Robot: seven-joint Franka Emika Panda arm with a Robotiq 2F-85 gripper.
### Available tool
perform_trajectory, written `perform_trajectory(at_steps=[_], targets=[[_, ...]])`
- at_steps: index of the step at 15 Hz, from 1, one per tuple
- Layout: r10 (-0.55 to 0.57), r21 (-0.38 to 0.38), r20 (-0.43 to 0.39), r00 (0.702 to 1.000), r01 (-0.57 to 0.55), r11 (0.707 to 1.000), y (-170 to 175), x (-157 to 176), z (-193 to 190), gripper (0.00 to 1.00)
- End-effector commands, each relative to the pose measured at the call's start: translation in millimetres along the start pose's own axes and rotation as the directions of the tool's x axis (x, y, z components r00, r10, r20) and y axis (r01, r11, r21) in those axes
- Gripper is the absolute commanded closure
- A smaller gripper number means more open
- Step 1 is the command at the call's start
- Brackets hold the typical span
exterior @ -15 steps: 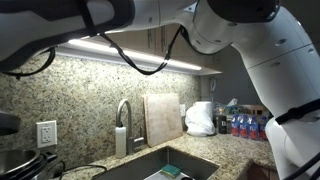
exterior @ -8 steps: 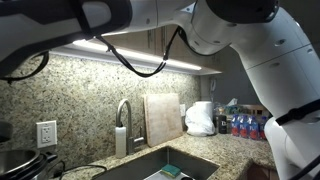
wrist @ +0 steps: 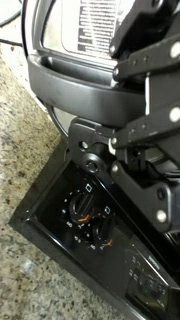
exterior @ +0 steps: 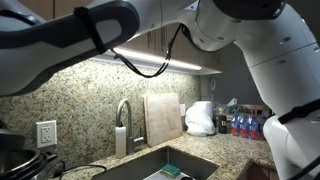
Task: Remove the black lid from the rice cooker
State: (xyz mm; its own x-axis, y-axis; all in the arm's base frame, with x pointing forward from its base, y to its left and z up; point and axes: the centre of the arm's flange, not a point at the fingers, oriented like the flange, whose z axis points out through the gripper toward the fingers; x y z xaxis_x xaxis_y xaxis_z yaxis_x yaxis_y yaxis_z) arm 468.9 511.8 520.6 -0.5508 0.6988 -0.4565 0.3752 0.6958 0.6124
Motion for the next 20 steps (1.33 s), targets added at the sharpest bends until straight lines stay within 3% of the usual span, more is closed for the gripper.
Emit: perform_trajectory(at_steps=[1,6,11,17,20], targets=[[0.095,-0.010,0.171,0.981,-0.094,0.995,-10.8,12.1,-55.8,0.94],[0.202,0.063,0.391,0.898,-0.245,0.968,-18.4,28.0,-91.6,0.93],[0.235,0.156,0.572,0.786,-0.385,0.910,-43.0,1.0,-117.2,0.93],[0.180,0.276,0.687,0.704,-0.482,0.831,-68.6,-29.1,-137.3,0.94],[0.179,0.296,0.717,0.673,-0.527,0.797,-87.3,-44.5,-147.3,0.94]])
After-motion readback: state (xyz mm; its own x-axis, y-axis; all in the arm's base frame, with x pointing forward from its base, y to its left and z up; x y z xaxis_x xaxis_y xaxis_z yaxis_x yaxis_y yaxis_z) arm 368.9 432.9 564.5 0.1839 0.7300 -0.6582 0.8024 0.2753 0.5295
